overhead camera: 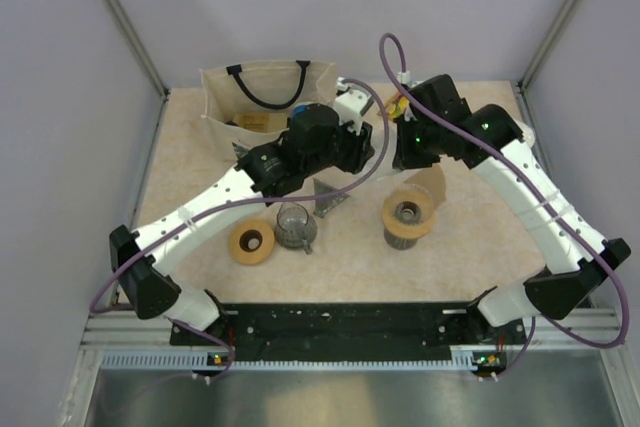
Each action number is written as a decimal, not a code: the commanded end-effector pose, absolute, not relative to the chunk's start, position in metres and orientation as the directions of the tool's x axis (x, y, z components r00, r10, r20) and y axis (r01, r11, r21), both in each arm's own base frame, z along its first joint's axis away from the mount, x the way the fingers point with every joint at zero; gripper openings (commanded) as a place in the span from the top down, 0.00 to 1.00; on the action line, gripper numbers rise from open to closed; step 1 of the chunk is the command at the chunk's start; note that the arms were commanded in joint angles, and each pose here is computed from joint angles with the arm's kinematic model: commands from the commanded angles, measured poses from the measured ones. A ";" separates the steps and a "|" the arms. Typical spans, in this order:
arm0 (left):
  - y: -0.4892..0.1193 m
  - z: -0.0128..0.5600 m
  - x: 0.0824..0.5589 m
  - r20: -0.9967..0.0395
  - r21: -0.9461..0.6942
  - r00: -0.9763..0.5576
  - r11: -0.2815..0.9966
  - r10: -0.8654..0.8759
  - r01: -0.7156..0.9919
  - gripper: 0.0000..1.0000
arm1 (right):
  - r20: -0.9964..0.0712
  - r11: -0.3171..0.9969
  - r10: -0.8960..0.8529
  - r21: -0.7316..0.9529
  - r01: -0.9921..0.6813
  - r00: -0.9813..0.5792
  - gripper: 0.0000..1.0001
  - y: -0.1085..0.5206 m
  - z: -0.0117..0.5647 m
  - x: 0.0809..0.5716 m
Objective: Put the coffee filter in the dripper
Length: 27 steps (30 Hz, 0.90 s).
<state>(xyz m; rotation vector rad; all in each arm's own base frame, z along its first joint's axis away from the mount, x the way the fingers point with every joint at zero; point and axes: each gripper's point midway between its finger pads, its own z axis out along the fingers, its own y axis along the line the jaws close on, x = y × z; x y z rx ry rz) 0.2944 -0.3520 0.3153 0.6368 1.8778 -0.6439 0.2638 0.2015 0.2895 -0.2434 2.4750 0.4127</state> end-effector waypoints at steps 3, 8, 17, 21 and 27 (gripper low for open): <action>-0.354 0.329 0.283 -0.926 -0.147 -0.340 0.673 0.165 0.725 0.70 | -0.642 0.945 -0.091 0.185 -0.269 -0.762 1.00 0.192 0.301 0.269; -0.368 0.331 0.253 -0.916 -0.212 -0.358 0.536 0.184 0.817 0.63 | -0.638 0.941 -0.121 0.170 -0.293 -0.760 1.00 0.193 0.297 0.270; -0.347 0.349 0.241 -0.915 -0.328 -0.396 0.433 0.073 0.840 0.15 | -0.680 0.867 -0.197 0.216 -0.450 -0.706 1.00 0.207 0.302 0.257; -0.348 0.354 0.231 -0.899 -0.393 -0.434 0.331 0.056 0.858 0.19 | -0.699 0.843 -0.205 0.230 -0.487 -0.685 1.00 0.213 0.307 0.255; -0.354 0.349 0.235 -0.881 -0.423 -0.468 0.332 0.064 0.843 0.26 | -0.709 0.837 -0.197 0.238 -0.493 -0.677 1.00 0.217 0.310 0.258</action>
